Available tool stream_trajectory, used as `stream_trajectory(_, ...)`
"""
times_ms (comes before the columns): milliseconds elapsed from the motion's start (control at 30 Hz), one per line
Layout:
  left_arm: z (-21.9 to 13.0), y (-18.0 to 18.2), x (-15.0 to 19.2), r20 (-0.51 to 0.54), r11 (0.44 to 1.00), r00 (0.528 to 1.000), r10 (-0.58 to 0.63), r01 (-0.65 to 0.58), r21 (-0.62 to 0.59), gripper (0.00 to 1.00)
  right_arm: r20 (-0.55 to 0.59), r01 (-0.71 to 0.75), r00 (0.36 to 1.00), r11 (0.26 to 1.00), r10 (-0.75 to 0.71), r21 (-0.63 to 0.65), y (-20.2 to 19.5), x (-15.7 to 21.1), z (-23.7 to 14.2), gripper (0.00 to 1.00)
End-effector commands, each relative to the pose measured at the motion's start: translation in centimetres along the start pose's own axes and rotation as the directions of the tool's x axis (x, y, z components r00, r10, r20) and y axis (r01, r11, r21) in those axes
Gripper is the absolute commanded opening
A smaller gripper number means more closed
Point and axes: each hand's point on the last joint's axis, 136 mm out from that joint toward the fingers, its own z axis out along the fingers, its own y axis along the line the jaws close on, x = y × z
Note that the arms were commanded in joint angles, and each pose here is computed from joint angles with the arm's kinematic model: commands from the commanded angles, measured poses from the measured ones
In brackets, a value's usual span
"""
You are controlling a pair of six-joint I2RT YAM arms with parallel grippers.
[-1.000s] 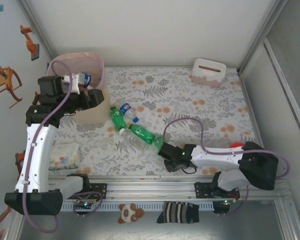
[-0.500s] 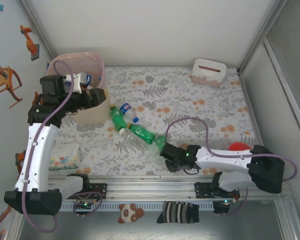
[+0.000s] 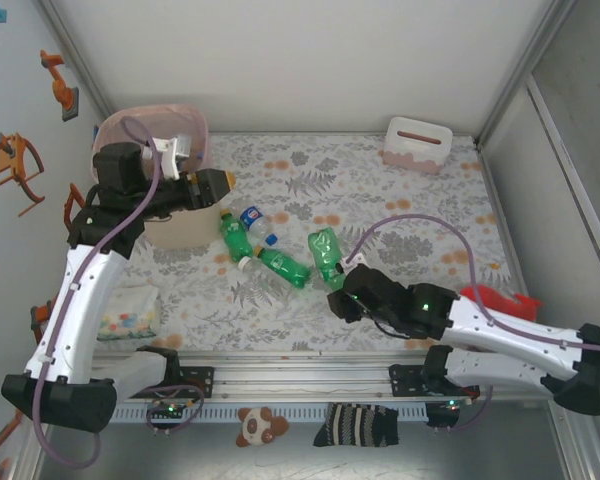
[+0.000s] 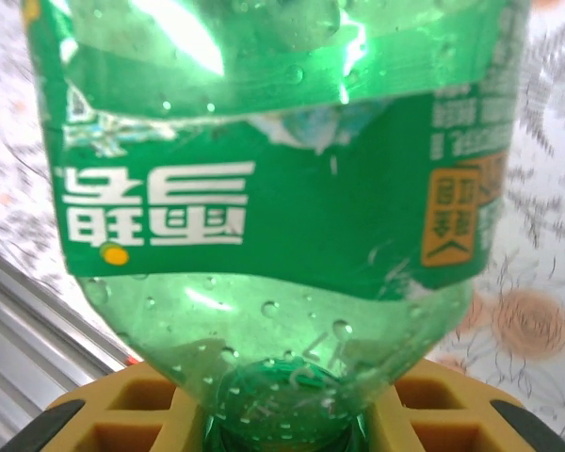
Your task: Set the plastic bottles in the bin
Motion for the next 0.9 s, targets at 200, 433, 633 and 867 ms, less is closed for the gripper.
stream_trajectory(200, 1.0, -8.8, -0.4, 0.066, 0.935, 0.976, 0.205, -0.216, 0.281, 0.69, 0.299, 0.115, 0.952, 0.981, -0.065, -0.155, 4.1, -7.9, -5.2, 0.28)
stream_trajectory(433, 0.4, -14.7, 0.6, 0.14, 0.821, 0.934, 0.329, -0.356, 0.445, 0.76, 0.454, 0.177, 0.889, 0.957, -0.054, -0.231, 6.5, -12.1, -8.5, 0.28)
stream_trajectory(633, -0.3, -17.9, 1.5, 0.191, 0.752, 0.901, 0.389, -0.431, 0.499, 0.85, 0.529, 0.218, 0.846, 0.95, -0.069, -0.225, 7.2, -14.3, -10.6, 0.27)
stream_trajectory(867, 1.4, -19.8, 2.6, 0.189, 0.719, 0.895, 0.404, -0.438, 0.539, 0.9, 0.587, 0.263, 0.805, 0.938, -0.085, -0.225, 8.1, -16.0, -12.2, 0.27)
